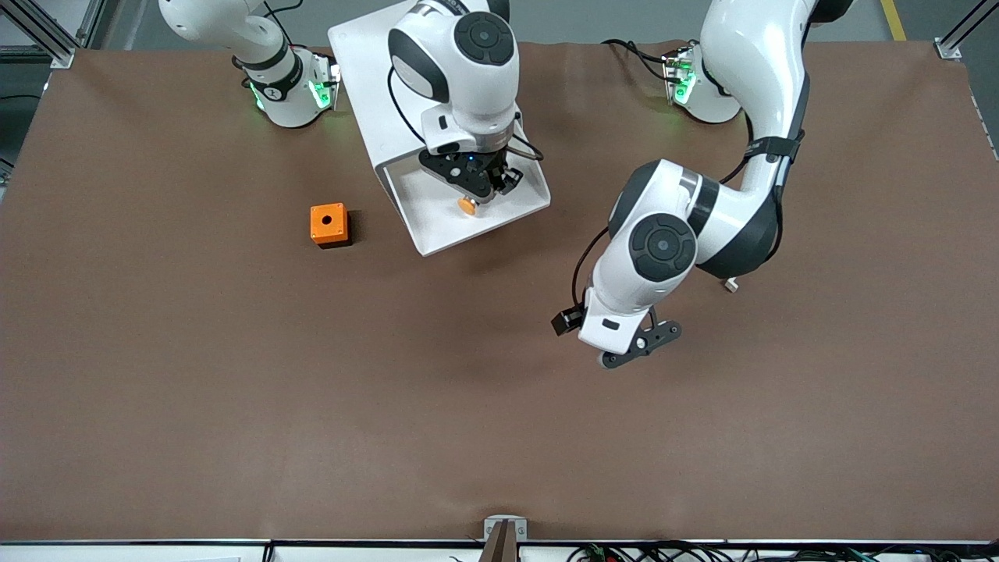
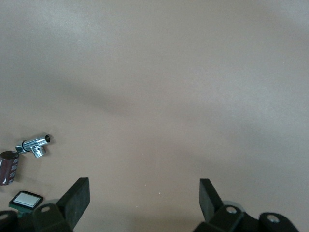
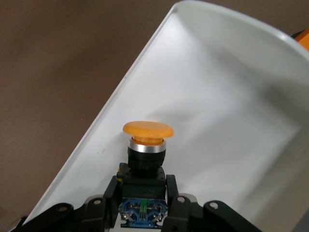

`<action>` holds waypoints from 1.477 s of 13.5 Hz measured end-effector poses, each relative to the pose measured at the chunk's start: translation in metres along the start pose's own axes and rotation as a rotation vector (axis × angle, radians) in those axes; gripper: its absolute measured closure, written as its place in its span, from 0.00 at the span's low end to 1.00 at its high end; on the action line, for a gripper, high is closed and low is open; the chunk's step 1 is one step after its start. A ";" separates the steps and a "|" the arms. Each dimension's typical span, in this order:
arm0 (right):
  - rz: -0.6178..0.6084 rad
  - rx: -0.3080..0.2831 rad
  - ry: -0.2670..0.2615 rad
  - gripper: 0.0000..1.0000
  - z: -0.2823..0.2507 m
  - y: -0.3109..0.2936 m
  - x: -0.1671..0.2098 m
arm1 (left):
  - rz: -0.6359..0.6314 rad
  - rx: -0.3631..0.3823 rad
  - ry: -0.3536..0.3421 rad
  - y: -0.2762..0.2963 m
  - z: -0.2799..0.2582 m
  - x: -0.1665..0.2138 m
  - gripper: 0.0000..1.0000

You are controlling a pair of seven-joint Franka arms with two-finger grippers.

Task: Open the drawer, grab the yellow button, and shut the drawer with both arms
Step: 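Lift the button with the right gripper while the left gripper nears the drawer, then push the drawer with the left gripper while the right gripper carries the button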

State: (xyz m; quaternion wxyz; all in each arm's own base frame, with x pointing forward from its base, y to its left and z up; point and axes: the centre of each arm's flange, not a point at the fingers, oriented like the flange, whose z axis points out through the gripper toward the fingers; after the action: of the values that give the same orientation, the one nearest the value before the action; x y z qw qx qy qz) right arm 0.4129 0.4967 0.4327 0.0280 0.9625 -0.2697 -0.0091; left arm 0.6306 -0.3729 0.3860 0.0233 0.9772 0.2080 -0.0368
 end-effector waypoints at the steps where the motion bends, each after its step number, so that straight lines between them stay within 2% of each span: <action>1: -0.006 -0.006 -0.002 0.59 -0.008 0.002 0.011 | 0.003 0.006 0.002 0.001 0.000 -0.002 0.00; 4: -0.054 -0.027 -0.013 0.59 -0.038 0.019 0.067 | 0.007 0.015 -0.003 0.000 -0.004 -0.005 0.00; 10: -0.213 -0.038 -0.059 0.59 -0.067 0.124 0.244 | 0.095 0.040 -0.022 0.030 -0.007 -0.064 0.00; 13: -0.259 -0.050 -0.079 0.59 -0.056 0.169 0.299 | 0.131 0.049 -0.026 0.046 -0.003 -0.094 0.00; 15: -0.309 -0.064 -0.074 0.59 -0.043 0.199 0.331 | 0.150 0.054 -0.029 0.052 0.000 -0.106 0.00; 20: -0.438 -0.023 -0.045 0.59 0.007 0.305 0.423 | 0.198 0.065 -0.035 0.065 0.010 -0.138 0.00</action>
State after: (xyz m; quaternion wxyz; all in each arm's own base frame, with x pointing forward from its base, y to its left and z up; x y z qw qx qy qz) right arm 0.6157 0.0163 0.4431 0.0305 0.9973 -0.0545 -0.0397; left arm 0.5312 -0.4888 0.3896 -0.0015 0.9924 0.1089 -0.0580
